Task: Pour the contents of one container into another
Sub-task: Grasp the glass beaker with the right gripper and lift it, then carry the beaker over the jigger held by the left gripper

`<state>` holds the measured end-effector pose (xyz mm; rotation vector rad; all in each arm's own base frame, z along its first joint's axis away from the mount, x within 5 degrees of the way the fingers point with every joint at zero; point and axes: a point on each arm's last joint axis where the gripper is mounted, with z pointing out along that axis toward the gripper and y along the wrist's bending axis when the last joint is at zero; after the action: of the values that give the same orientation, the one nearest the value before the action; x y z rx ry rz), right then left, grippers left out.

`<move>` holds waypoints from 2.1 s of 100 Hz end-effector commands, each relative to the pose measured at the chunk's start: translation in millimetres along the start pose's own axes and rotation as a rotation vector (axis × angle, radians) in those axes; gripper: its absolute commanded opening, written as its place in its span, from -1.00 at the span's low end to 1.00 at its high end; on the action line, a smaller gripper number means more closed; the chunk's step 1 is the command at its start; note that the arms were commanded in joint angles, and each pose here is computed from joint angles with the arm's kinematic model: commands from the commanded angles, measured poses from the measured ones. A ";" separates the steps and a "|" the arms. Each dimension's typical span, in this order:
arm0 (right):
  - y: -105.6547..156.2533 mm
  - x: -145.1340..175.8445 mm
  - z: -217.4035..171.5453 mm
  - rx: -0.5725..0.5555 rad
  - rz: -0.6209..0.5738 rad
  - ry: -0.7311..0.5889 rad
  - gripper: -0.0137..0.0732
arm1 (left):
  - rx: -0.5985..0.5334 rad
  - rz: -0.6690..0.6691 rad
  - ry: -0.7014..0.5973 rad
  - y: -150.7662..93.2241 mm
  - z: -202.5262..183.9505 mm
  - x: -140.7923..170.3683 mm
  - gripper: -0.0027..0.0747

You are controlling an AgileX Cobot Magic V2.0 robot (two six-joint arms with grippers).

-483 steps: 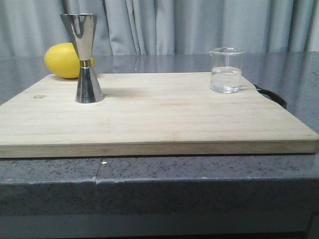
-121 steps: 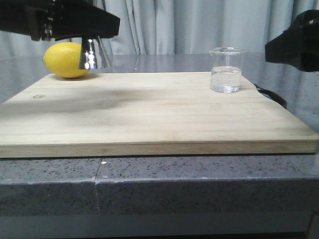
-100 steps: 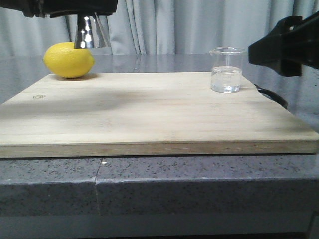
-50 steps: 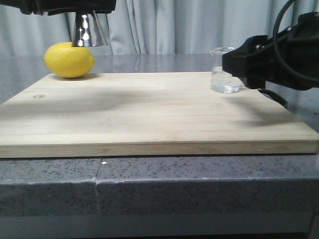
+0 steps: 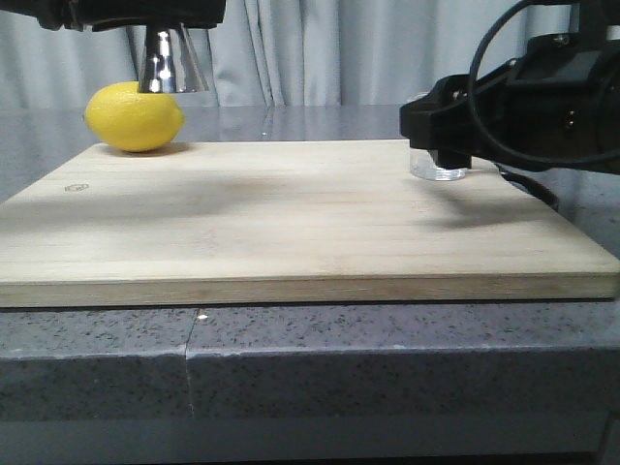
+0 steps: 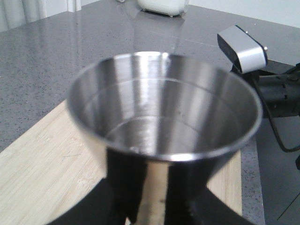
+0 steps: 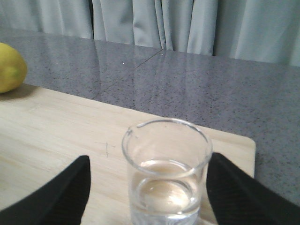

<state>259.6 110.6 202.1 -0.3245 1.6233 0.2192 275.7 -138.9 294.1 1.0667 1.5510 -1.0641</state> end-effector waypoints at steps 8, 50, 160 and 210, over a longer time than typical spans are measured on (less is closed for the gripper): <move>0.9 -20.9 10.1 -0.001 -0.006 -0.136 0.39 | 0.054 0.033 -0.112 -13.5 -4.5 -27.0 -0.98; 2.9 -13.8 27.9 -0.002 -0.009 -0.131 0.39 | 0.060 0.035 -0.111 -14.1 -4.5 -26.9 -0.98; 12.3 -135.4 -3.0 -0.149 -0.201 -0.266 -0.24 | 0.078 0.033 -0.074 -15.7 -4.3 -23.5 -0.98; 57.9 -211.0 -17.6 -0.309 -0.487 -0.387 -0.24 | 0.163 0.050 -0.050 -30.6 9.7 -22.2 -0.98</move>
<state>249.0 172.9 374.0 -0.8444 1.2586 0.1569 261.6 -153.8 291.0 1.1951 1.5306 -1.1294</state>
